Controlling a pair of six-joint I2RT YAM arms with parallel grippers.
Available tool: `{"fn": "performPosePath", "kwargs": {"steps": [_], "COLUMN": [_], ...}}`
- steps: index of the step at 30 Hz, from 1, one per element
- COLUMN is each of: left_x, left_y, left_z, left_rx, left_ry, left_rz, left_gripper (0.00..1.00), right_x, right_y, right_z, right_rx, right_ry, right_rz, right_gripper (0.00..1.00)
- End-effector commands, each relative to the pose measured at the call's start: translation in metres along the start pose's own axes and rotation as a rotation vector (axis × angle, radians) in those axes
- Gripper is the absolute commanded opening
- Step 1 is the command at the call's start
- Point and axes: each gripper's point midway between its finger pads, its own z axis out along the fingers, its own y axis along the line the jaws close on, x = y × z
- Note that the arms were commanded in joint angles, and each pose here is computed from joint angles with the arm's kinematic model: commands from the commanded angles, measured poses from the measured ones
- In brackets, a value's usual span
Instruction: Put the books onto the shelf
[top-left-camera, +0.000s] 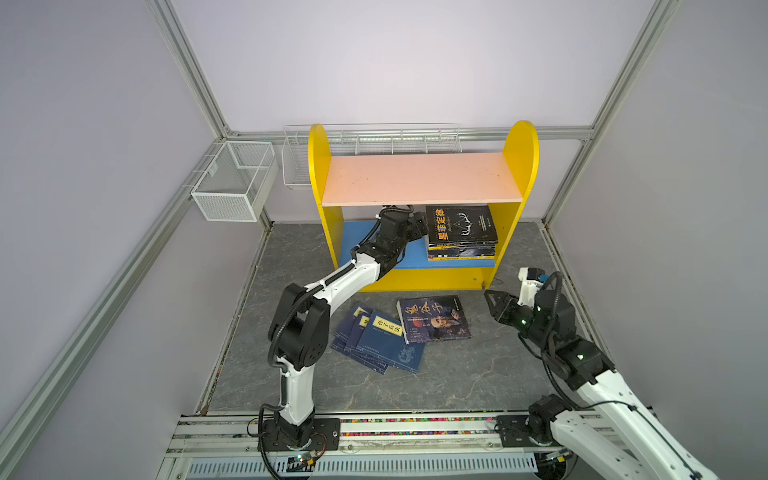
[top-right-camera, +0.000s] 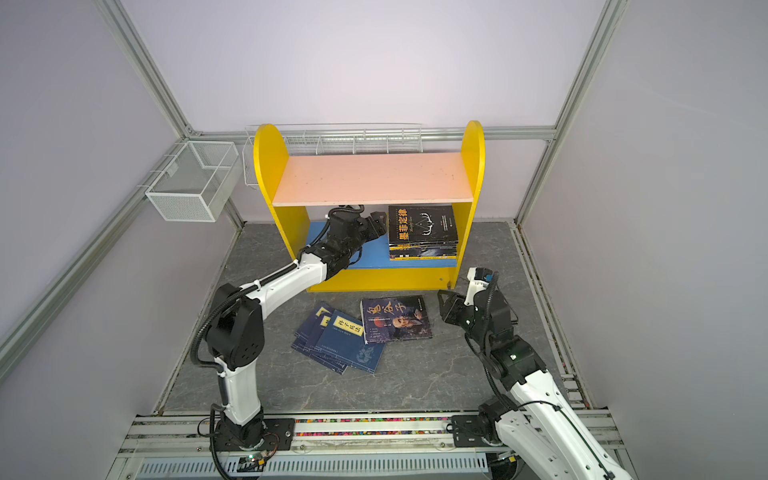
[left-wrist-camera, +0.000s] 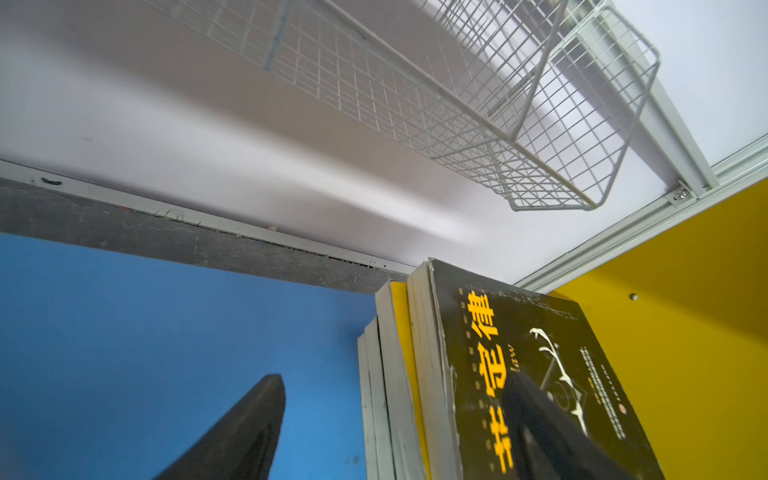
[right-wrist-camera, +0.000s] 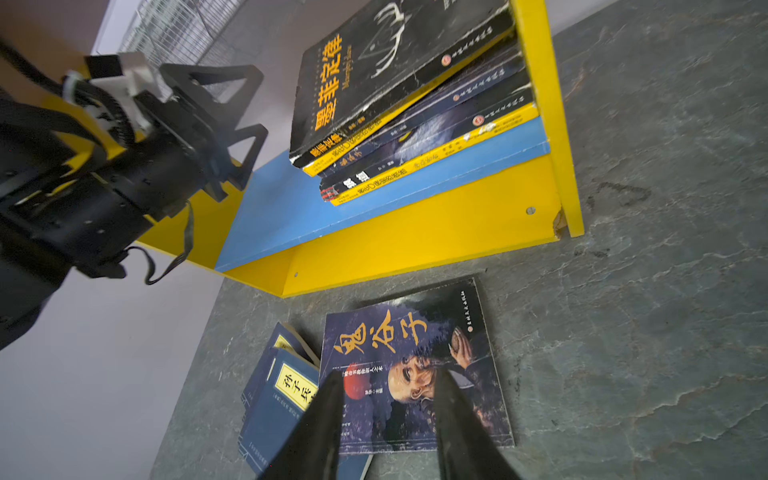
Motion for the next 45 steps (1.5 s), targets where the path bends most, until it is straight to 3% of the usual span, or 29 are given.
{"fn": "performPosePath", "kwargs": {"steps": [1, 8, 15, 23, 45], "left_x": [-0.025, 0.054, 0.123, 0.132, 0.146], "left_y": [-0.027, 0.014, 0.096, 0.138, 0.131], "left_z": [-0.037, -0.096, -0.15, -0.184, -0.164], "left_rx": [0.06, -0.074, -0.242, -0.345, -0.333], "left_ry": [-0.094, 0.015, 0.168, 0.131, 0.186], "left_rz": [-0.001, 0.082, 0.087, 0.022, 0.035], "left_gripper": [0.82, 0.83, 0.83, 0.82, 0.82], "right_x": [-0.01, -0.039, -0.056, -0.07, -0.101], "right_y": [0.018, 0.019, 0.014, 0.003, -0.009], "right_z": [0.011, 0.05, 0.096, 0.123, 0.153], "right_rx": [-0.031, 0.114, 0.215, 0.281, 0.321], "right_ry": [0.022, 0.061, 0.088, 0.041, -0.061], "right_rz": [-0.062, -0.152, -0.18, -0.181, -0.275], "right_gripper": [0.31, 0.22, 0.2, 0.2, 0.2]}}
